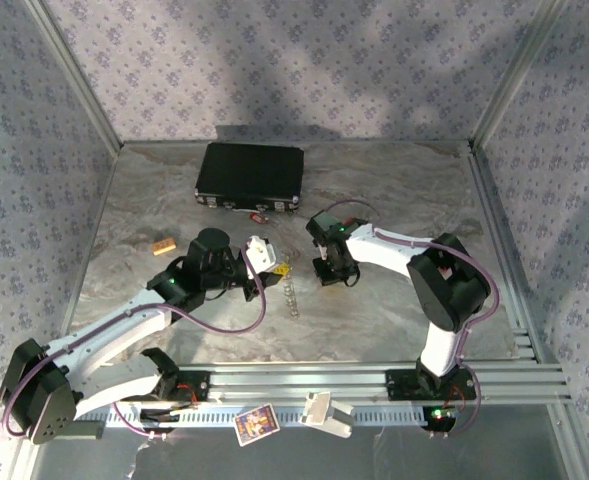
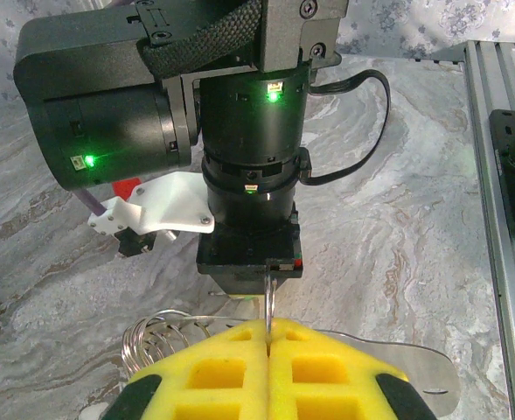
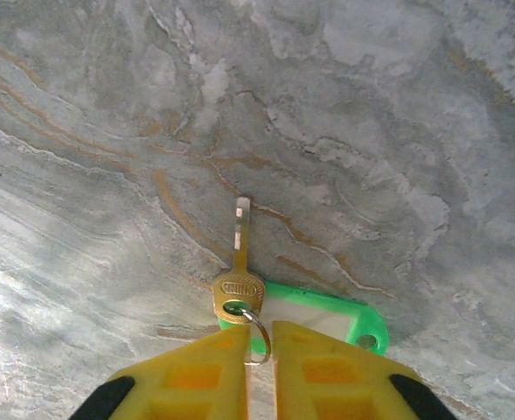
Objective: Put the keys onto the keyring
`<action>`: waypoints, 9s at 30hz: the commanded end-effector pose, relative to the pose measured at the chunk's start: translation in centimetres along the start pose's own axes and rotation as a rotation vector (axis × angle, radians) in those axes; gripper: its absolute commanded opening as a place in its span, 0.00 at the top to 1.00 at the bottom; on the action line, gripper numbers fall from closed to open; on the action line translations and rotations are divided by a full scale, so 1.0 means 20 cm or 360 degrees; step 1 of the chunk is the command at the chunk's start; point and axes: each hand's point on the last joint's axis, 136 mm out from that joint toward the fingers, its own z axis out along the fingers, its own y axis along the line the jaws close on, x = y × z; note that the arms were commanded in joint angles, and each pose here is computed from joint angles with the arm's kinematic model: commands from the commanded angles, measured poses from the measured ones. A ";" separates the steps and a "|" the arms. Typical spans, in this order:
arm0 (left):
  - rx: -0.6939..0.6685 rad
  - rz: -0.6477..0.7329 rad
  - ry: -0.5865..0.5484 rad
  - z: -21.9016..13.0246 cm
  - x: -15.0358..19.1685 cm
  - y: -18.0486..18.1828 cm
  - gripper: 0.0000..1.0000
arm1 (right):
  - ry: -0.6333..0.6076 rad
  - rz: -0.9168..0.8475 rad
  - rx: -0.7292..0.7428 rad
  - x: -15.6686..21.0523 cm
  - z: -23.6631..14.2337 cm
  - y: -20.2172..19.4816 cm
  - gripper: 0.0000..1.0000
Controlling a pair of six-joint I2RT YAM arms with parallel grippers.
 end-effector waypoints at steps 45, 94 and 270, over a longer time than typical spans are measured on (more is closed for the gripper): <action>0.0013 0.0055 -0.0044 -0.01 -0.04 -0.02 1.00 | 0.0041 -0.0150 0.0298 0.00 -0.01 0.00 1.00; 0.0030 0.0047 -0.0033 0.00 -0.02 -0.02 1.00 | -0.0165 0.0685 0.0159 0.04 0.01 -0.01 0.68; 0.0029 -0.0245 -0.0106 0.07 -0.08 0.02 1.00 | -0.1316 -0.1071 -0.0651 -0.02 -0.98 0.55 1.00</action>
